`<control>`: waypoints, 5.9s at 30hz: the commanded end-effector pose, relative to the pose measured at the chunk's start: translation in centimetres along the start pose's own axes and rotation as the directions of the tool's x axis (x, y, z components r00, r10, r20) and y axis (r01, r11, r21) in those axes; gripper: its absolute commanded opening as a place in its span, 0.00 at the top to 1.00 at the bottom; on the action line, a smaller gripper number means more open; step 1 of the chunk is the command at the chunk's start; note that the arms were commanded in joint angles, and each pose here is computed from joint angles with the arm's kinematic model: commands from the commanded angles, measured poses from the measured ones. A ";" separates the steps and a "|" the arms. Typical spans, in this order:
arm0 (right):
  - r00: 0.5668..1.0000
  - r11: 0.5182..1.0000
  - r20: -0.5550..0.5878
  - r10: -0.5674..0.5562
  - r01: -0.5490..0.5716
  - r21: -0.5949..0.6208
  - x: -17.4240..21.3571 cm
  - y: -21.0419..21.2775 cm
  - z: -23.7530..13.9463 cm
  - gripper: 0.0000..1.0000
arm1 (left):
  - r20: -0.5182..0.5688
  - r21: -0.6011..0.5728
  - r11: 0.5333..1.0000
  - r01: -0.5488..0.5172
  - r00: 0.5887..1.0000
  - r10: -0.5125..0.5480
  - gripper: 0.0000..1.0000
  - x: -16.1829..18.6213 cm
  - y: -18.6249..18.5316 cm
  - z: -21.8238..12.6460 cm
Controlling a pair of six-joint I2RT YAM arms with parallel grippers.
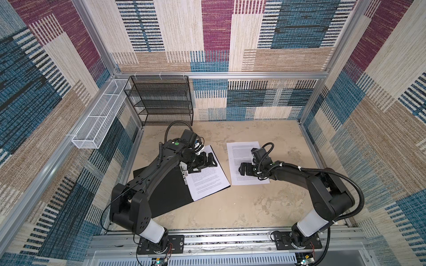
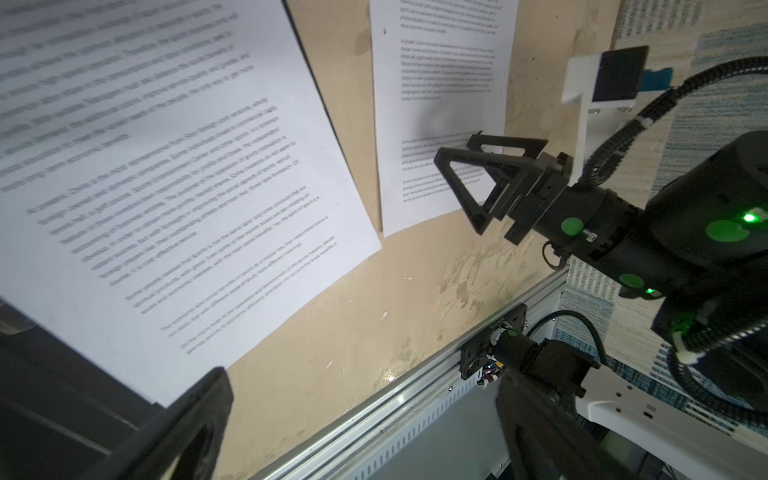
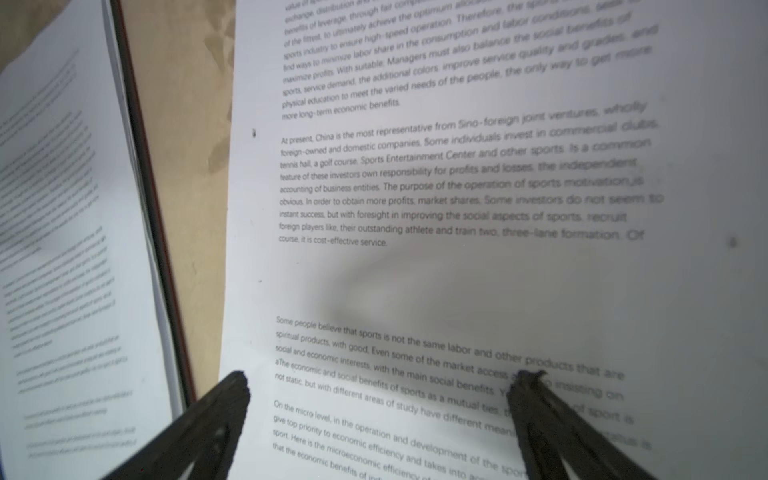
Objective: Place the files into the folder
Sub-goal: 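Release the sheet and move both grippers to the last loose text page, then pinch the last loose text sheet edges with both grippers, then lift the text sheet with the right gripper while the left withdraws to the clip, then lay the text sheet onto the folder papers with the right gripper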
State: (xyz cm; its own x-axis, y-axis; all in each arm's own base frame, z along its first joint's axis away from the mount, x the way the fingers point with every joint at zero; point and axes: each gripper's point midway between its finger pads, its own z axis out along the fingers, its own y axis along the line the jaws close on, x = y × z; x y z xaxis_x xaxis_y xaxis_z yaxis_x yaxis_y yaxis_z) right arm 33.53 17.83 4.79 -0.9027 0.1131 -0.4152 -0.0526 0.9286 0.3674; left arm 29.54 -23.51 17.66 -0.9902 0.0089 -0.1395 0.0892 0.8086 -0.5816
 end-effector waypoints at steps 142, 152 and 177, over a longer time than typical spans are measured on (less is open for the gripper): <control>0.988 0.846 -0.069 -0.138 0.081 -0.526 -5.9 20.0 3.5 1.00 | 0.153 -0.036 0.676 0.736 0.673 -0.724 0.01 3.3 26.2 -2.4; 0.989 0.858 -0.102 -0.104 0.037 -0.513 -4.6 19.9 5.5 1.00 | 0.144 -0.040 0.670 0.741 0.668 -0.730 0.01 3.3 26.4 -2.1; 0.993 0.876 -0.115 0.010 -0.064 -0.478 -4.0 19.0 6.6 1.00 | 0.133 -0.039 0.668 0.743 0.666 -0.734 0.01 3.4 26.5 -1.8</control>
State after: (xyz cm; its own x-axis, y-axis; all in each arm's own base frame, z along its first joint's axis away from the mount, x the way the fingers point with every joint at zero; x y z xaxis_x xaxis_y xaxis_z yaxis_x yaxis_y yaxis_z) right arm 38.49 36.87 6.87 -0.9556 0.0622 -0.2879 -0.1767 0.6612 0.7291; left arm 28.50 -1.61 4.11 -0.6968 -0.6697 0.2569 -0.6917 0.5325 -0.4878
